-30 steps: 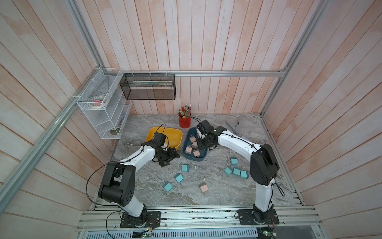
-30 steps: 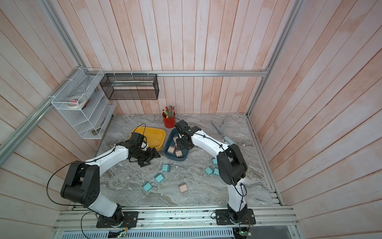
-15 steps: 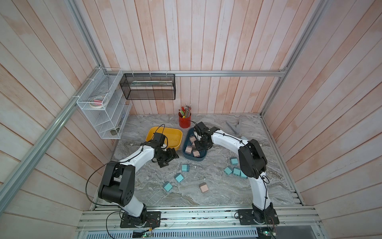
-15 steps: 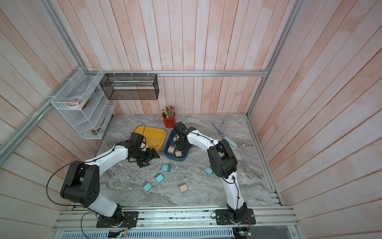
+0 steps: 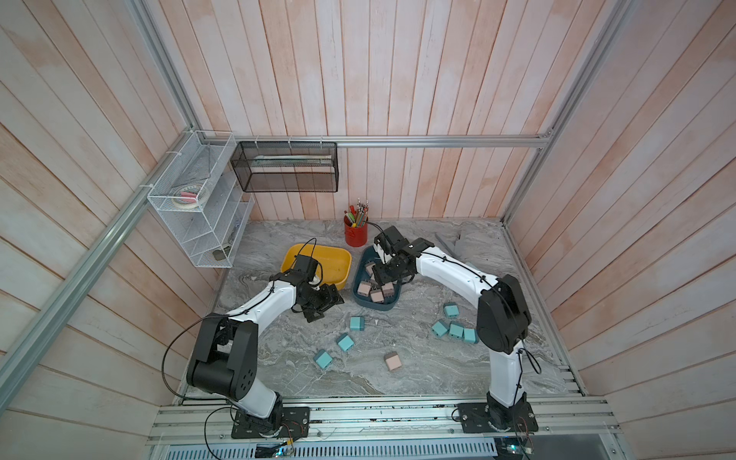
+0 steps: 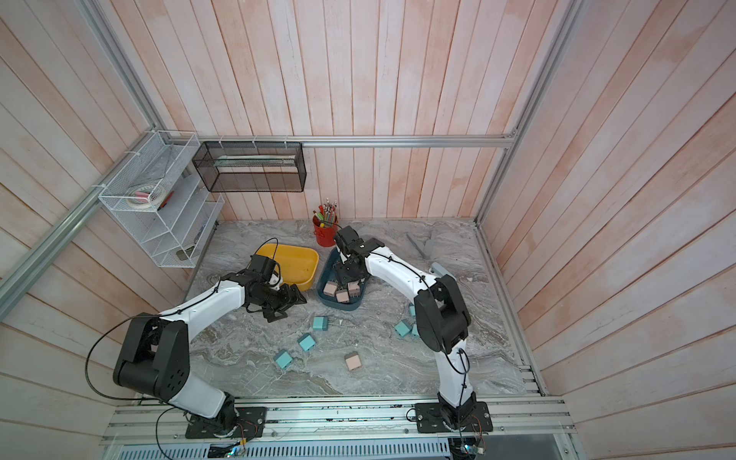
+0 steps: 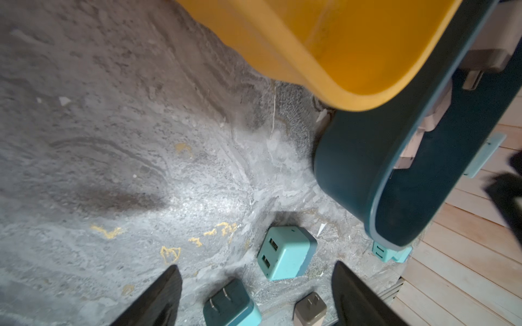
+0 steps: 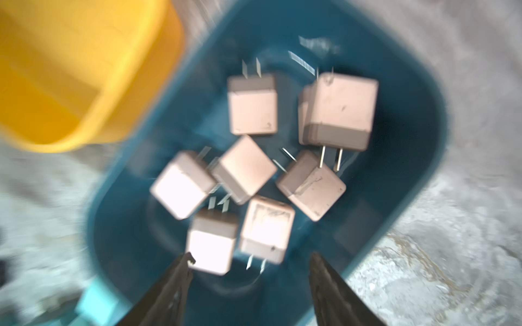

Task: Place the plugs by color into the storage box
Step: Place the plug in the storage box, then pick up the plug from the center of the board, then place the plug in the storage box.

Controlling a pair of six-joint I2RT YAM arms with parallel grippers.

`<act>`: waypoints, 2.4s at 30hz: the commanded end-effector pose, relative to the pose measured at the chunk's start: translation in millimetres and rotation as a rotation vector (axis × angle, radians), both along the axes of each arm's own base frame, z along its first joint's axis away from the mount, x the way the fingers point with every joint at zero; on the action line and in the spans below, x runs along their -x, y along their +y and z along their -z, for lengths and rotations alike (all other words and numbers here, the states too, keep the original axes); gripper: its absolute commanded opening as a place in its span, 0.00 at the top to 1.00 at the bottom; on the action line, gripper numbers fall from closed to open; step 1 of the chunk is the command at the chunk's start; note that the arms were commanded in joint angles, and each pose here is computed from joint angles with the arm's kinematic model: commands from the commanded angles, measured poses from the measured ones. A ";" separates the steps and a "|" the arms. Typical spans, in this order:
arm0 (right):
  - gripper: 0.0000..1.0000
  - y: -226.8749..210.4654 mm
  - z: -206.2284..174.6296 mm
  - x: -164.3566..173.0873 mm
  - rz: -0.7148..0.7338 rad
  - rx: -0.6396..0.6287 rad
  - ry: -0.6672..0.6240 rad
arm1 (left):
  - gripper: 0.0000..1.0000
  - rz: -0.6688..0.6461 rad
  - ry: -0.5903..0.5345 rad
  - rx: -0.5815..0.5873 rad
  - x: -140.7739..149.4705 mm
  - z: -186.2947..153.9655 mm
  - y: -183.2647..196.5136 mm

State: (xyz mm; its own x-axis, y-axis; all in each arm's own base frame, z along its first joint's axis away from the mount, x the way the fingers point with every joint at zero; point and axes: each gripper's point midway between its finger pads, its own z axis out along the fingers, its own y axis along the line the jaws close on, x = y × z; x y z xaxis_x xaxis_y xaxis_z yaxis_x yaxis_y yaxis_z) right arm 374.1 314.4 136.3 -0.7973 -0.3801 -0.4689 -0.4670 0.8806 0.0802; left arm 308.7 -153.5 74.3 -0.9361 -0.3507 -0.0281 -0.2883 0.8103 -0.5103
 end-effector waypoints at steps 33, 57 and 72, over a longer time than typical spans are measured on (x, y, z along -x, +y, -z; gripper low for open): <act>0.51 -24.9 135.6 243.7 -0.142 0.122 0.346 | 0.15 -0.035 0.024 0.021 19.9 7.8 2.1; 0.63 -5.6 -21.3 -3.5 -0.043 0.011 -0.005 | 0.15 -0.042 -0.012 0.007 3.5 -2.1 2.0; 0.63 32.0 56.7 -61.0 -0.067 -0.008 0.065 | 0.15 -0.042 -0.013 -0.018 0.7 -9.2 5.0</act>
